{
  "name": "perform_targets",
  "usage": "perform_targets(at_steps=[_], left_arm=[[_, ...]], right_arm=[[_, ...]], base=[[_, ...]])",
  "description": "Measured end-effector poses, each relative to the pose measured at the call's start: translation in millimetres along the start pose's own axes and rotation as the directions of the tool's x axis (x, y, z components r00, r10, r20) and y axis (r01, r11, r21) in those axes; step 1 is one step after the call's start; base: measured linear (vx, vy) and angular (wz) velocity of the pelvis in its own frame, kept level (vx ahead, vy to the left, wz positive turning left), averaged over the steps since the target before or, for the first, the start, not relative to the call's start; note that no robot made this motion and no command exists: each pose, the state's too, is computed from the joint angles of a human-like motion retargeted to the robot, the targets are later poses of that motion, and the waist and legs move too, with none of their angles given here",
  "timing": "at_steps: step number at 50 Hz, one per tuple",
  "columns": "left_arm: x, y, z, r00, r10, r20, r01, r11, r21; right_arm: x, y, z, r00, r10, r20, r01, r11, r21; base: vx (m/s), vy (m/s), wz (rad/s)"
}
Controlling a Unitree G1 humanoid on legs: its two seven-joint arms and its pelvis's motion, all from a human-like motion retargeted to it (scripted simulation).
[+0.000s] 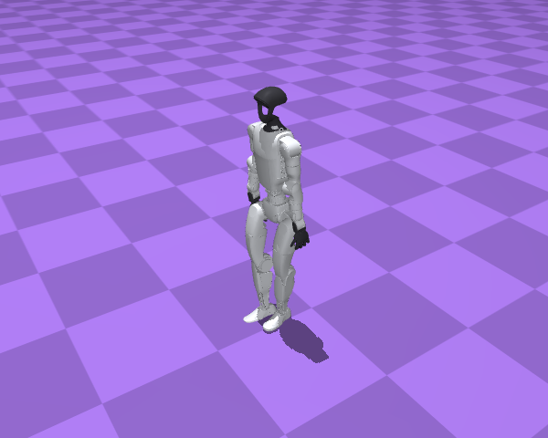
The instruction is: In place motions
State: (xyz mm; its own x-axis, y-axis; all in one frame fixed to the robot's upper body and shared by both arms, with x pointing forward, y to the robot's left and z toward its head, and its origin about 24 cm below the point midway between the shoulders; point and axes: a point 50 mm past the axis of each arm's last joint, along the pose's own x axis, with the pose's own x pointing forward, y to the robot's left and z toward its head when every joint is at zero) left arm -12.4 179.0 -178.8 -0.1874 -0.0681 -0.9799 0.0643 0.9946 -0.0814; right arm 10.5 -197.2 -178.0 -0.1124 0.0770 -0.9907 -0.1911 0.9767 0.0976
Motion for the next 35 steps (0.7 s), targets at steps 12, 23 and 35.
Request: perform_targets(at_steps=[12, 23, 35], left_arm=[[2, -5, -24, 0.995, -0.052, -0.083, 0.052, 0.999, 0.001], [1, -4, 3, 0.997, 0.073, -0.036, -0.064, 0.973, 0.220], [1, -10, 6, 0.998, -0.062, -0.010, 0.063, 0.993, 0.095]], right_arm=[[-2, 15, 42, 0.987, 0.044, 0.155, -0.035, 0.998, -0.059], [-3, 9, 41, 0.987, -0.012, 0.163, 0.028, 0.995, -0.096], [3, 10, -3, 1.000, -0.014, 0.027, 0.013, 0.999, 0.029]], base=[[0.13, -0.02, 0.79], [0.05, 0.02, -0.46], [-0.02, 0.01, 0.07]])
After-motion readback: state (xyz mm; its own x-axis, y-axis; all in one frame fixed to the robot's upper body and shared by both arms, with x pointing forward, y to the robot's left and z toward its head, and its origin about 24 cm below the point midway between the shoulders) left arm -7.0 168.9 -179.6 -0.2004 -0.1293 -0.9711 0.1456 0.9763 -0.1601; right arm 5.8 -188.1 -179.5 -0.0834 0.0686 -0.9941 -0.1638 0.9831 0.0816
